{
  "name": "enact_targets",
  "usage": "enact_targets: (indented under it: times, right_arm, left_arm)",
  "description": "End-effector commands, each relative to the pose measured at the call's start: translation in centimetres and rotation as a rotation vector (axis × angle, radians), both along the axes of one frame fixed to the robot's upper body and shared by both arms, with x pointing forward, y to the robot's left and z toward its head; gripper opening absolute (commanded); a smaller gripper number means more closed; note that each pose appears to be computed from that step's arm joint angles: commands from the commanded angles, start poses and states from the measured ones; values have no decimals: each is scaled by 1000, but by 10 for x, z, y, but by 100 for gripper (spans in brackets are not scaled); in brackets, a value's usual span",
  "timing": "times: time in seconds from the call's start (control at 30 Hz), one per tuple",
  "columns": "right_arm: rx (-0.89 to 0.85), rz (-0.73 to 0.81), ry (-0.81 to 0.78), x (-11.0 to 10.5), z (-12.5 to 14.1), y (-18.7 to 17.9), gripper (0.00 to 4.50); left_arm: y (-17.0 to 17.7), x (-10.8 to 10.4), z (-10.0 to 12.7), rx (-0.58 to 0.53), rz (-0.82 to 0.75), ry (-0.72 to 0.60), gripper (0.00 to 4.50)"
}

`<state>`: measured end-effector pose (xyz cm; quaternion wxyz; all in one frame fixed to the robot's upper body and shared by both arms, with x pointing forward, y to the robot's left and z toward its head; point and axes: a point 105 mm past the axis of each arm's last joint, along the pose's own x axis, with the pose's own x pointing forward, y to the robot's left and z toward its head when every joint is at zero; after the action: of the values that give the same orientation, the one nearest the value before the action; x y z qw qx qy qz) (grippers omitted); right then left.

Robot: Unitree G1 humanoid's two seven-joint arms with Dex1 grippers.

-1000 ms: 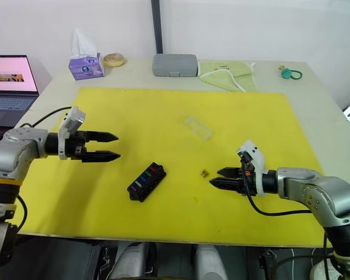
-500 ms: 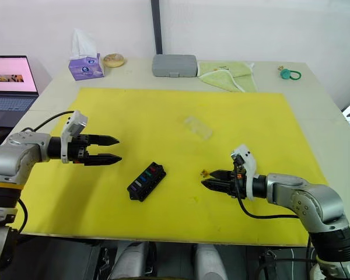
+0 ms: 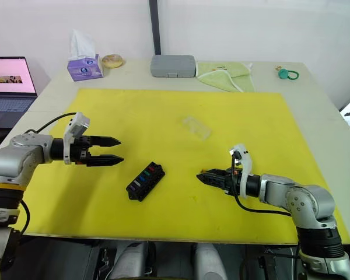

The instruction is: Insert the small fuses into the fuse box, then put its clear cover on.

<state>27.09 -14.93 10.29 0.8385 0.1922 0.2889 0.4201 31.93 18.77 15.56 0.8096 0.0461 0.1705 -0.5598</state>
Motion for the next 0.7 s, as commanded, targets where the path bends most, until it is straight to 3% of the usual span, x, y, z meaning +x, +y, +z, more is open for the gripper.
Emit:
enact_targets:
  times: [0.03, 0.13, 0.17, 0.23, 0.37, 0.7]
  right_arm:
    - [41, 10, 44, -5, -4, 5, 291]
    - [48, -3, 55, -3, -6, 6, 291]
    - [51, -6, 62, -3, -7, 6, 267]
    - [48, -10, 68, -2, -10, 7, 206]
    - [49, -32, 54, 2, -12, 7, 4]
    - [58, -68, 1, 5, 2, 1, 1]
  left_arm:
    - [-1, -1, 7, -10, -7, -32, 450]
    - [-1, 0, 7, -10, -6, -33, 450]
    - [-1, 0, 6, -9, -4, -34, 450]
    - [-1, 1, 6, -8, 1, -35, 450]
    - [-2, 2, 5, -9, 7, -36, 450]
    - [-5, 1, 1, -31, 27, -36, 450]
